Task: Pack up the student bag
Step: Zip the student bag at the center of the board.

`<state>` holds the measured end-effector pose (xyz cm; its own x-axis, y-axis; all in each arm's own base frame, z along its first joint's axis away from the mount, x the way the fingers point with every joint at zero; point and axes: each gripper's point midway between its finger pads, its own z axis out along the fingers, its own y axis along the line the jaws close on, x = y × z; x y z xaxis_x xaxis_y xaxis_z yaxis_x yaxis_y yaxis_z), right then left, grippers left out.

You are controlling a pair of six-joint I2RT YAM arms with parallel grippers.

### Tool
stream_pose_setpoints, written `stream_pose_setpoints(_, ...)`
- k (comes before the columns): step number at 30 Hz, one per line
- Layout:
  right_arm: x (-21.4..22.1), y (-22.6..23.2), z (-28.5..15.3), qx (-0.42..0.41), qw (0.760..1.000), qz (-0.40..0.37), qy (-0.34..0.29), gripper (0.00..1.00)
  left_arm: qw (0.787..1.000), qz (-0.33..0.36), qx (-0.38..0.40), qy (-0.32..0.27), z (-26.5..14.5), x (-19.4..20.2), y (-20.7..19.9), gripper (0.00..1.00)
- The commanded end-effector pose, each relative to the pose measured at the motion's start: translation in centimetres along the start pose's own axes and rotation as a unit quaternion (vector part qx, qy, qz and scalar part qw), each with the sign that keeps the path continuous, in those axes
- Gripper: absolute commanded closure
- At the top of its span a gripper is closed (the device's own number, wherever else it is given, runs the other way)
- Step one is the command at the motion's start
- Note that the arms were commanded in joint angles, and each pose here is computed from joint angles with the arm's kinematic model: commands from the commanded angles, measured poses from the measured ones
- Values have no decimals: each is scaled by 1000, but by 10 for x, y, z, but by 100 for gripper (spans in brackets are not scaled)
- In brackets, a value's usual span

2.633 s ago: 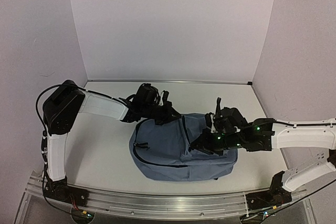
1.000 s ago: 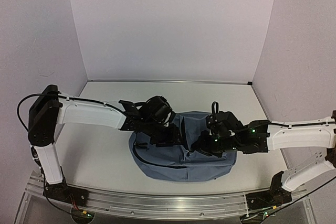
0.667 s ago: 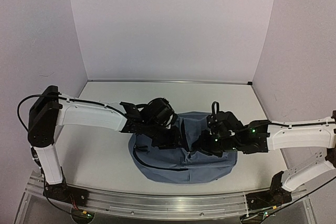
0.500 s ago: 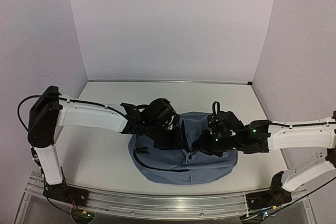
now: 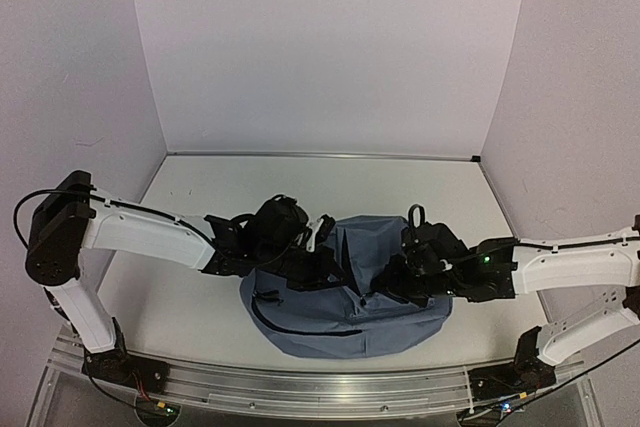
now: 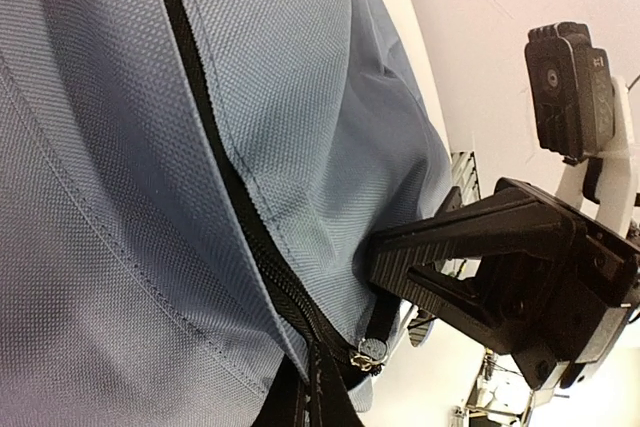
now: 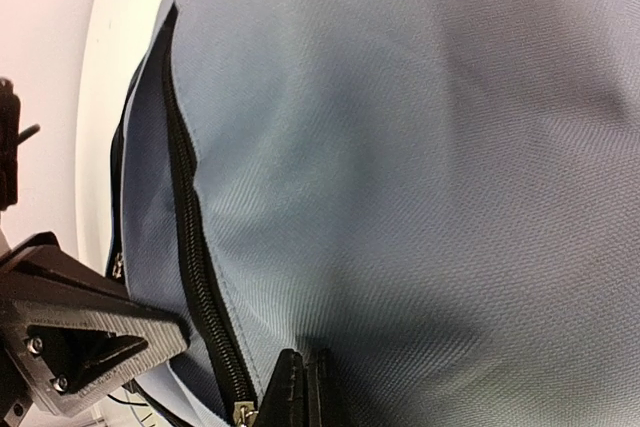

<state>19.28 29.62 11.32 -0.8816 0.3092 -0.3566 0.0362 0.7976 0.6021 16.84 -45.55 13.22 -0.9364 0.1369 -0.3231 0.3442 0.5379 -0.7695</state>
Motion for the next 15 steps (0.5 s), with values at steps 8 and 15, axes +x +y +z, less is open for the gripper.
stream_pose_setpoints(8, -8, -4, -9, 4, 1000, -6, -21, 100, 997, -19, 66, -23, -22, -12, -19, 100)
stream_pose_setpoints(15, 16, 38, -19, -49, 996, -69, 23, 100, 997, -61, 35, -30, -17, -28, 11, 100)
